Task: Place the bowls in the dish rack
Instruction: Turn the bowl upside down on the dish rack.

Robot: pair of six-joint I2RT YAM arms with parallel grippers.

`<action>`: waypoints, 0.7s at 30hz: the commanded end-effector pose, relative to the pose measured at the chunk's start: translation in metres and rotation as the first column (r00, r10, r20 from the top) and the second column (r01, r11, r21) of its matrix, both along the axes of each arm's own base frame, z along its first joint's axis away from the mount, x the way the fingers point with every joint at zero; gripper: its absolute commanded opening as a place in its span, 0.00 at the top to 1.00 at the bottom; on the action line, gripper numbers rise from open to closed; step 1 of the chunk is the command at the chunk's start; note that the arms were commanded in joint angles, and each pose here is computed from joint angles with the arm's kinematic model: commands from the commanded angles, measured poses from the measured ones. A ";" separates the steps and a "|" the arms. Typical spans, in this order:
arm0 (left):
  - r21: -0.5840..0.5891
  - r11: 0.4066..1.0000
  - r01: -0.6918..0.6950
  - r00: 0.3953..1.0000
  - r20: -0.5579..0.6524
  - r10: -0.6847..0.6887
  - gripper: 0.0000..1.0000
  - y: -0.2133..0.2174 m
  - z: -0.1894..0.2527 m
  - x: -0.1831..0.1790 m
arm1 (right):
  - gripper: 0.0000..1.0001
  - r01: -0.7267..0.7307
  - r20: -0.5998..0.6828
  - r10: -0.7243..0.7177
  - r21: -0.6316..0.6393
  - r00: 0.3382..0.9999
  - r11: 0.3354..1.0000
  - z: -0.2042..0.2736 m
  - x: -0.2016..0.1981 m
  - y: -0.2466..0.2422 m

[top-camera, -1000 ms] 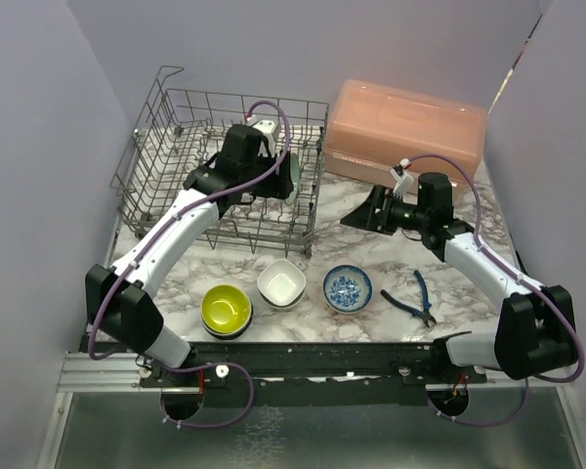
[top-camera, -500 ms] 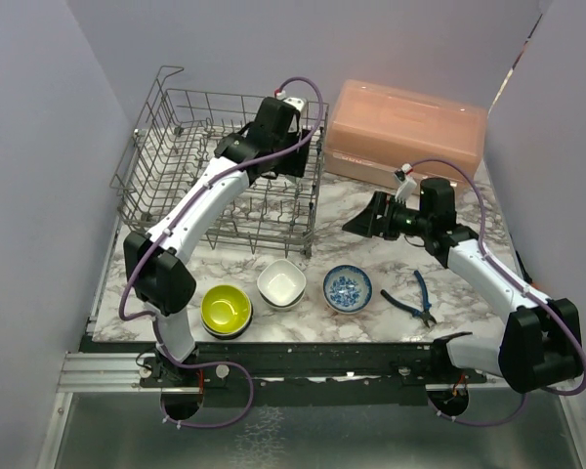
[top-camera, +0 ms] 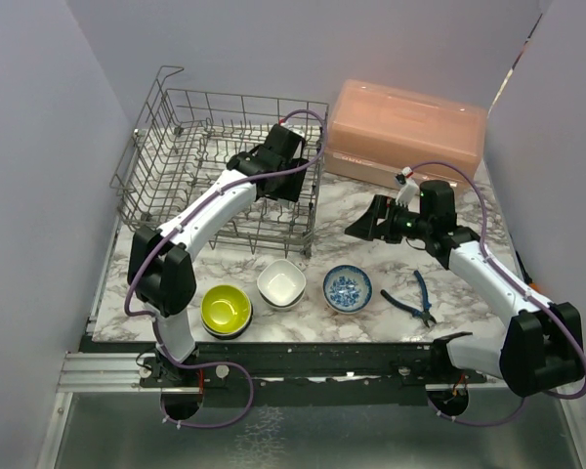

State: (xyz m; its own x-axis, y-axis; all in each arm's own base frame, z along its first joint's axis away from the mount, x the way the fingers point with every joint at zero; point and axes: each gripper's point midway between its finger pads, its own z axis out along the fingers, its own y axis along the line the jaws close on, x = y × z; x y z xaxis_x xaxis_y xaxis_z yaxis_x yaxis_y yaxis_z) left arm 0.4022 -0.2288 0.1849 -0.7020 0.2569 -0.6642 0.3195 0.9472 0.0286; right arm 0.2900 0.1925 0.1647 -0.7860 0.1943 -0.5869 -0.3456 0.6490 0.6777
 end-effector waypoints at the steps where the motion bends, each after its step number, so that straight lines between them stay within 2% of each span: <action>1: -0.019 0.999 -0.043 0.992 0.117 0.045 1.00 0.007 0.030 0.008 | 0.00 0.016 -0.014 -0.016 -0.033 1.000 0.999 -0.008 -0.002 -0.006; 16: -0.039 0.995 -0.092 0.989 0.110 0.096 1.00 0.004 0.021 0.017 | 0.00 -0.010 -0.020 0.010 -0.015 1.000 1.000 -0.009 -0.005 -0.002; 21: -0.063 0.996 -0.066 0.993 0.096 0.072 1.00 -0.006 0.017 0.016 | 0.00 -0.013 -0.016 0.013 -0.012 1.000 1.000 -0.009 -0.004 -0.002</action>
State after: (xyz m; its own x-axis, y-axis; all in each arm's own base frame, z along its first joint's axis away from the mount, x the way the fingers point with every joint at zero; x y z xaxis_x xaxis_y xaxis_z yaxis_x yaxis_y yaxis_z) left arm 0.4075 -0.2290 0.1862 -0.6886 0.2084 -0.6946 0.2692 0.9628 0.0221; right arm 0.2890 0.1917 0.1611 -0.7887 0.1866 -0.5857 -0.3451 0.6541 0.6731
